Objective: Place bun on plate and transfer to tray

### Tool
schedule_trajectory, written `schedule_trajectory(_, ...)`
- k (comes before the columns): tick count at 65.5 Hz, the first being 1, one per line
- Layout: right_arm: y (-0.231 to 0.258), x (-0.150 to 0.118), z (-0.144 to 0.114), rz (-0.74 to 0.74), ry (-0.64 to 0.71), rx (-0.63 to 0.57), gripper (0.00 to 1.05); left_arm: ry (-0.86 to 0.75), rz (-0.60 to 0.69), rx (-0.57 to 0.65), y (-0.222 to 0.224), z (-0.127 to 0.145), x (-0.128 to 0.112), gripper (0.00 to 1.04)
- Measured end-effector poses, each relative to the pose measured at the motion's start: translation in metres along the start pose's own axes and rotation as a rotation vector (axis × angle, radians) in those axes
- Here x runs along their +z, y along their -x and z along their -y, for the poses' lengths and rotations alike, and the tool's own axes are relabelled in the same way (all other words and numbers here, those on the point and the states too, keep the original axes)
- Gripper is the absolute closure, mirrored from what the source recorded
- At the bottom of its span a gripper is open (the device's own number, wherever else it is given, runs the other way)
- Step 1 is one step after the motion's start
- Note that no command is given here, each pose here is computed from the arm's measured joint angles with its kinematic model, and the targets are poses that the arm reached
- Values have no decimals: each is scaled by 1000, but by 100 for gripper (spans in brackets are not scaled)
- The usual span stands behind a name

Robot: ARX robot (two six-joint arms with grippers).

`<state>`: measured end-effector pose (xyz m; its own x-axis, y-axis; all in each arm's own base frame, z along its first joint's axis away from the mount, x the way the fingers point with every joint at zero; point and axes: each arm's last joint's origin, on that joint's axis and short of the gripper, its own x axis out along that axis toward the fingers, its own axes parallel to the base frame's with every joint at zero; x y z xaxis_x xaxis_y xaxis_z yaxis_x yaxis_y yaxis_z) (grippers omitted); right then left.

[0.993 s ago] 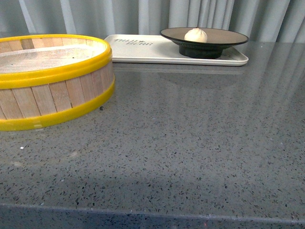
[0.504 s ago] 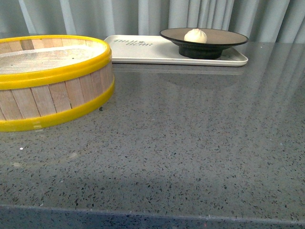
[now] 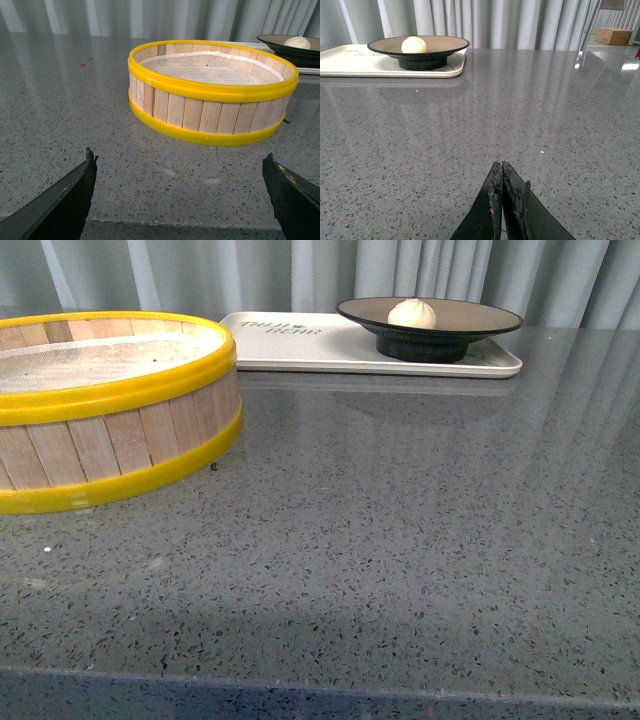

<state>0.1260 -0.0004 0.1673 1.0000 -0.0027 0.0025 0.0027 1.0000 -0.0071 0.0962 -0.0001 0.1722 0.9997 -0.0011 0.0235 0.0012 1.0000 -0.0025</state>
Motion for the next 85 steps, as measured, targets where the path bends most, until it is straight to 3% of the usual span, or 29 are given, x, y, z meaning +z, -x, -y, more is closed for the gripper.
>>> schedule_trajectory(77,28,-2,0,-1,-1,1,103,0,0,0,0,0,0,7)
schedule_trajectory(85,28,-2,0,-1,0,1,86,0,0,-1,0,0,0,7)
